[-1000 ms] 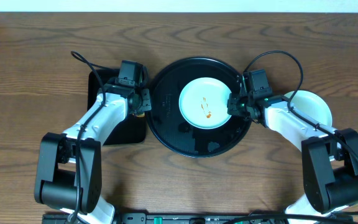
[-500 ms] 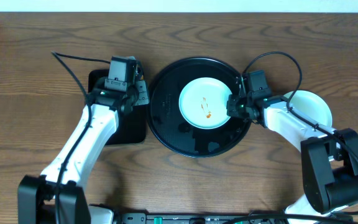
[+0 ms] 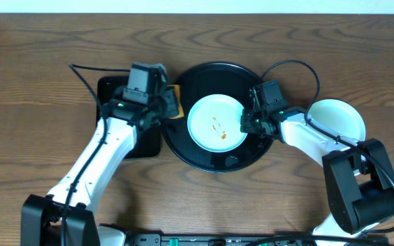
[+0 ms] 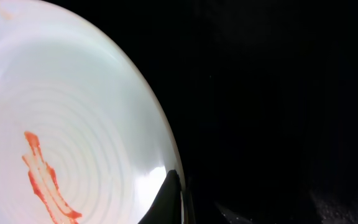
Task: Clean dirty plates on tray and stack at the side
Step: 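Bring the sponge in the left gripper onto the green plate and scrub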
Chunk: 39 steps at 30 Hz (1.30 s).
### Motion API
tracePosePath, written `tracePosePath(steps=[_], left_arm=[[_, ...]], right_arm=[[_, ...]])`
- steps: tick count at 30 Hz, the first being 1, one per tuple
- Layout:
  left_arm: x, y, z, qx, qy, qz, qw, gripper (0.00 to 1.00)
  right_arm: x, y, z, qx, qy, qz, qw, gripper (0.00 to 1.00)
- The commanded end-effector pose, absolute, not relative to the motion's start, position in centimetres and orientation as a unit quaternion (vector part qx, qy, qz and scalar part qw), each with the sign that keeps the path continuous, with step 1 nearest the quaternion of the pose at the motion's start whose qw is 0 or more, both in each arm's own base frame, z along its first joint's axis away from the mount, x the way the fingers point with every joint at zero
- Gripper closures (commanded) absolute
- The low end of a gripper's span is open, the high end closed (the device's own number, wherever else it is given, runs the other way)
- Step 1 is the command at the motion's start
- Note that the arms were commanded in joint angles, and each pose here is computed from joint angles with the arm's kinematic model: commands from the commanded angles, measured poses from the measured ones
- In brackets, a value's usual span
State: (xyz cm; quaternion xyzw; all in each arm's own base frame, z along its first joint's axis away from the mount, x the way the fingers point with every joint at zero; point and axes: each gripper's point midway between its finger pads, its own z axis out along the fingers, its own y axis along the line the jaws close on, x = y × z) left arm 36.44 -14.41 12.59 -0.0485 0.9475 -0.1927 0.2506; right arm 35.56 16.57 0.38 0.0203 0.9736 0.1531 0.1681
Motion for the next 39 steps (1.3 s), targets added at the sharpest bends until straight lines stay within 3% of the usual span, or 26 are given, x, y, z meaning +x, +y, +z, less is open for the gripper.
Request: tracePosePath(steps=[1,17,39], left_arm=[[36.0,-16.9,12.5,-0.046,0.945,-0.218,0.238,0.93],[34.7,-26.3,7.6,-0.096,0.940,-0.276,0.173,0.93],[32.5,-28.5,2.5,-0.110,0.951,-0.268,0.105,0.93]], right_arm=[[34.2,17.8,-0.8,0.012,0.978,0.154,0.142,0.99],[34.1,17.9,-0.8,0.012,0.978,0.154,0.142,0.99],[34.1,17.9,-0.8,0.011,0.978,0.154,0.142,0.99]])
